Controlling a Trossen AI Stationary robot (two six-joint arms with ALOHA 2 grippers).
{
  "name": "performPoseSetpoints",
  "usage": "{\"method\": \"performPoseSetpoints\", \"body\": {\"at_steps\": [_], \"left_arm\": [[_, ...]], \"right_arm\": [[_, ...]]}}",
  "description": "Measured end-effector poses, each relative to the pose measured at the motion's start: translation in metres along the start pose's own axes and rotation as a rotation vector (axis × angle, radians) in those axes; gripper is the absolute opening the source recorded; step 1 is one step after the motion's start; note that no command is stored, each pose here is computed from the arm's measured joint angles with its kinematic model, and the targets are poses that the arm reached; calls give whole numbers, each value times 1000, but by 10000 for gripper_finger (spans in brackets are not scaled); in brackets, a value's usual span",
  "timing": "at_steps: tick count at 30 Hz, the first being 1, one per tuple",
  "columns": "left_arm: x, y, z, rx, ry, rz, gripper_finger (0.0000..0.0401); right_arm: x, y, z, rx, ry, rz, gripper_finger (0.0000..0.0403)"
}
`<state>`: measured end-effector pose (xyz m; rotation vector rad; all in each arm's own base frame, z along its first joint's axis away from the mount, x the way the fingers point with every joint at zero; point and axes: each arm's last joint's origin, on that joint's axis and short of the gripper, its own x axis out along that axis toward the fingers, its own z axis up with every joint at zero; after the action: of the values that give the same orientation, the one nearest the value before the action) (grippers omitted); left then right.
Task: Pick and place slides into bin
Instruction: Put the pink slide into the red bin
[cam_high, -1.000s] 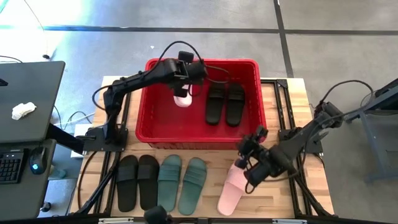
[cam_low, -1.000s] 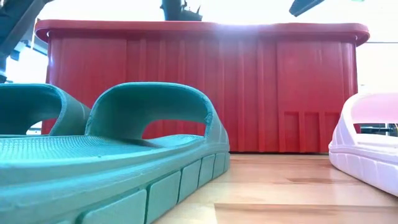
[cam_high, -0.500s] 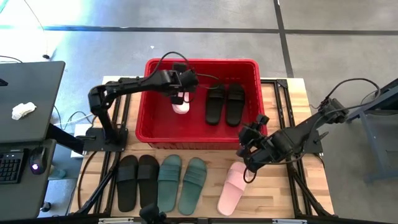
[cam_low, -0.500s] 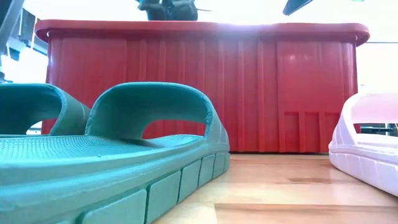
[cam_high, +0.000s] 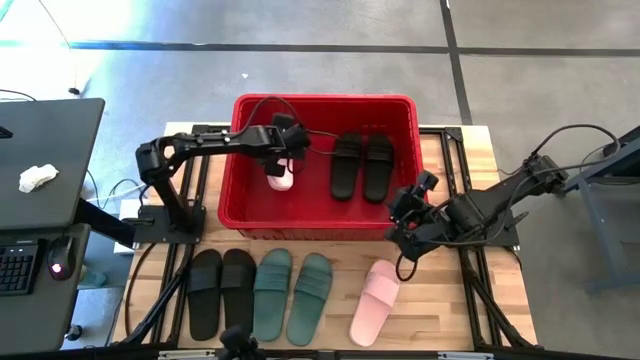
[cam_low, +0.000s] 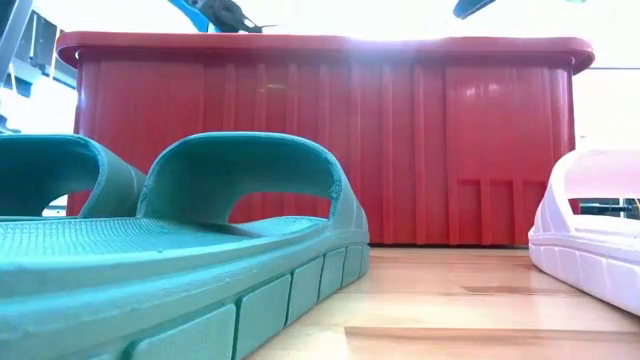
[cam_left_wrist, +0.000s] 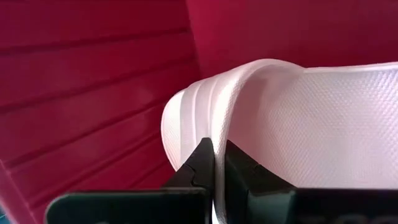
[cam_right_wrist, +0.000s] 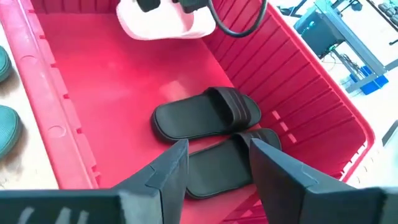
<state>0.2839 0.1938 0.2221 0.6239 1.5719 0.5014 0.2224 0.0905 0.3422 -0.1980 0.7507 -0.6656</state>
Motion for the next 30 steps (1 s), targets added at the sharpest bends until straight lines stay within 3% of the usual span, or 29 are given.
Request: {"method": "performPoseSetpoints", "body": {"at_steps": [9, 18, 25, 30], "left_arm": [[29, -6, -23, 53, 53, -79, 0], [35, -9, -17, 122, -52, -46, 0], [39, -5, -22, 139, -44, -56, 2], [39, -5, -22, 131, -60, -71, 27]], "right_arm": [[0, 0, 0, 22, 3, 9, 160], [7, -3, 3, 48, 36, 8, 160], [10, -5, 4, 60, 51, 15, 160], [10, -4, 4, 62, 54, 21, 160]]}}
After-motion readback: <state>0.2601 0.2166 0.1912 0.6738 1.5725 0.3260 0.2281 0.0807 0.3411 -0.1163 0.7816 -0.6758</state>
